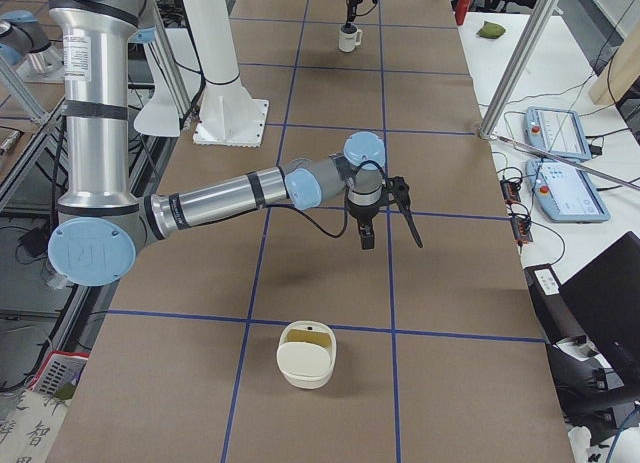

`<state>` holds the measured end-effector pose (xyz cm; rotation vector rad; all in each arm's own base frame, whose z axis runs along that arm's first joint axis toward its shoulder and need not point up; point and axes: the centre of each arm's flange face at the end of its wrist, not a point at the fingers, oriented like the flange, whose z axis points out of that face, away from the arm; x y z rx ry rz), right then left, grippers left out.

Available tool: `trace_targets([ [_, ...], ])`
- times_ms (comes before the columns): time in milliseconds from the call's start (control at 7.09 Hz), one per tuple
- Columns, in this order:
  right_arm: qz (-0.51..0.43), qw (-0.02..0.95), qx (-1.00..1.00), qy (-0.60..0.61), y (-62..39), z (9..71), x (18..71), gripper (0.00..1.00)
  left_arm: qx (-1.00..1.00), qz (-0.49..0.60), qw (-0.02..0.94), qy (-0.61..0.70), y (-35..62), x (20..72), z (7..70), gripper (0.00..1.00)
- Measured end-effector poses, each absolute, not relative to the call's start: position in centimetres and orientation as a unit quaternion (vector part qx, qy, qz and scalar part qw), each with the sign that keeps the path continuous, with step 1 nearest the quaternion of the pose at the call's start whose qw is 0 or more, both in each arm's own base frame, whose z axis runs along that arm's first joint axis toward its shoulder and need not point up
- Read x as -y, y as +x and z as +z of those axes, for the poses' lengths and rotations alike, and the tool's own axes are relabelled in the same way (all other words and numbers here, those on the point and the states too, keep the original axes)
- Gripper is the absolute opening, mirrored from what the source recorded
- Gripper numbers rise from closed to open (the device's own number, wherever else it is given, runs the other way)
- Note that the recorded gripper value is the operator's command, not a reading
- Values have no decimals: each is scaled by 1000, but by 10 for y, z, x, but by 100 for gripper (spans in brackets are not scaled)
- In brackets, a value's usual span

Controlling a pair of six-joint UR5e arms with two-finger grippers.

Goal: Left arm hands cup to right arm to dump lemon

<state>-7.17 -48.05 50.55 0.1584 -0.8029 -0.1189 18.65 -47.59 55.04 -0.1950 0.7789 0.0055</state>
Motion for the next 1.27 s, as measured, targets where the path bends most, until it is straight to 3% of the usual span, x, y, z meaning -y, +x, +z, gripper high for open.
trace_targets([
  [706,-48,917,389,80,-59,508,482,100,-411,10,911,-38,149,467,489,100],
  [1270,-67,919,382,75,-27,552,478,100,-396,45,917,8,60,495,553,100],
])
